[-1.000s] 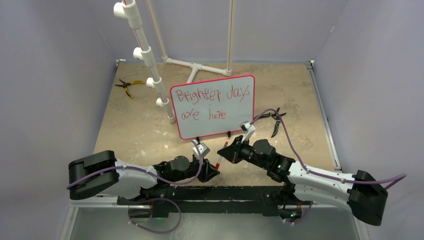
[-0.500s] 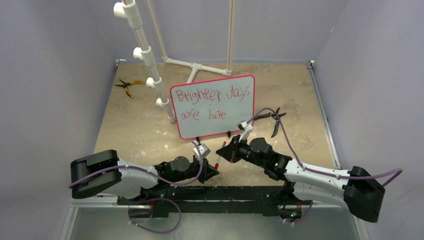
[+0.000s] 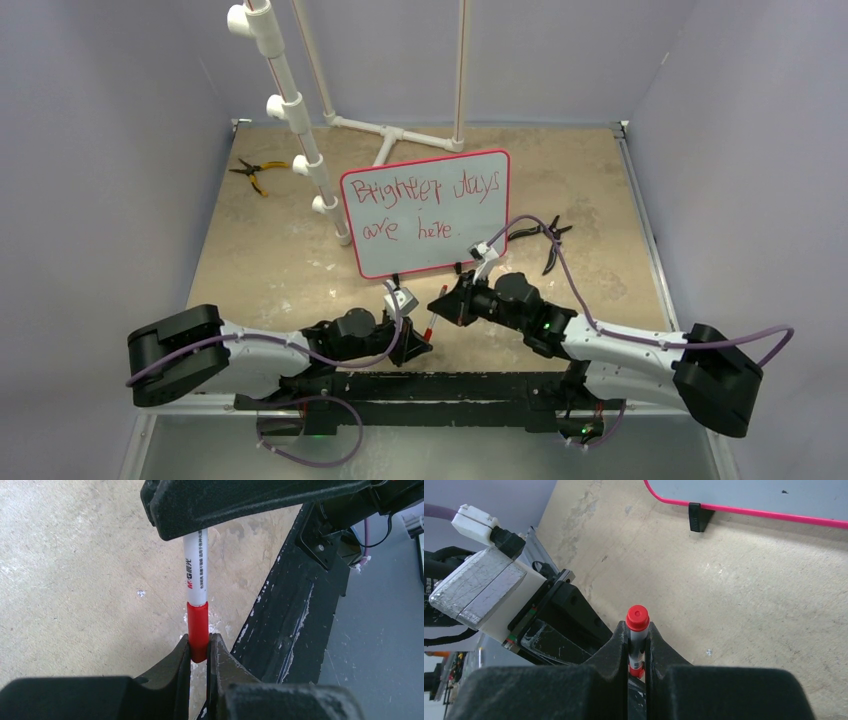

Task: Write a sentence on the whiteboard
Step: Close the whiteboard marker.

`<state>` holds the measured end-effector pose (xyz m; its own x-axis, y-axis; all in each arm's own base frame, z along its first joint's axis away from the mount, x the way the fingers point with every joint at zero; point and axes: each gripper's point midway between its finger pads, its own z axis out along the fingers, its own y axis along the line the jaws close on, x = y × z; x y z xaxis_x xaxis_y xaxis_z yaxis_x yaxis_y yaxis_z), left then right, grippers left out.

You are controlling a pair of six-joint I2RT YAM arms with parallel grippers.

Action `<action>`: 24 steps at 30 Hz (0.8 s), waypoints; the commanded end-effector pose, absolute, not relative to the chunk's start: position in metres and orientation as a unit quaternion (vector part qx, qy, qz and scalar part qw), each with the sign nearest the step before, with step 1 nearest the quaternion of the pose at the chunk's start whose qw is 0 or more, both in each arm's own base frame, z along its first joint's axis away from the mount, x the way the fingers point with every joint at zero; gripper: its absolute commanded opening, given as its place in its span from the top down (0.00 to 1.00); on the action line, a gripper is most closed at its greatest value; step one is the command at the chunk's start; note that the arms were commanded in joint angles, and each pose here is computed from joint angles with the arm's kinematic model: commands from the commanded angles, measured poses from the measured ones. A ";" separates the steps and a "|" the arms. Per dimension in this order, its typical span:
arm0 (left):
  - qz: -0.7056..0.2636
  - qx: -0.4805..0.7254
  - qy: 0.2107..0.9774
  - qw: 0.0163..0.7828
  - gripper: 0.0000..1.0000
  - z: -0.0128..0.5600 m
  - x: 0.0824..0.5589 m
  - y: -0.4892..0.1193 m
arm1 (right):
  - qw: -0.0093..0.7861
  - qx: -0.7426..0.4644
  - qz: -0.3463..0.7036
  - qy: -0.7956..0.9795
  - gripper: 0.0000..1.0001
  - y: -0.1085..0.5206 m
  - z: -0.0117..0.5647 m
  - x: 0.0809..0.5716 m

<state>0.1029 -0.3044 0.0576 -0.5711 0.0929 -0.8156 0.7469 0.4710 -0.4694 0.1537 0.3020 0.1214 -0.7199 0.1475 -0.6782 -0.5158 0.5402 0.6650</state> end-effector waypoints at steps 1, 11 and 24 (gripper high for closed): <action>-0.489 0.240 0.690 0.477 1.00 0.138 0.137 -0.326 | 0.240 -0.169 0.452 0.843 1.00 0.294 0.076 0.106; -0.501 0.241 0.667 0.496 1.00 0.162 0.152 -0.330 | 0.203 -0.189 0.443 0.852 1.00 0.293 0.057 0.092; -0.494 0.239 0.659 0.514 1.00 0.174 0.166 -0.326 | 0.175 -0.191 0.433 0.863 1.00 0.290 0.044 0.084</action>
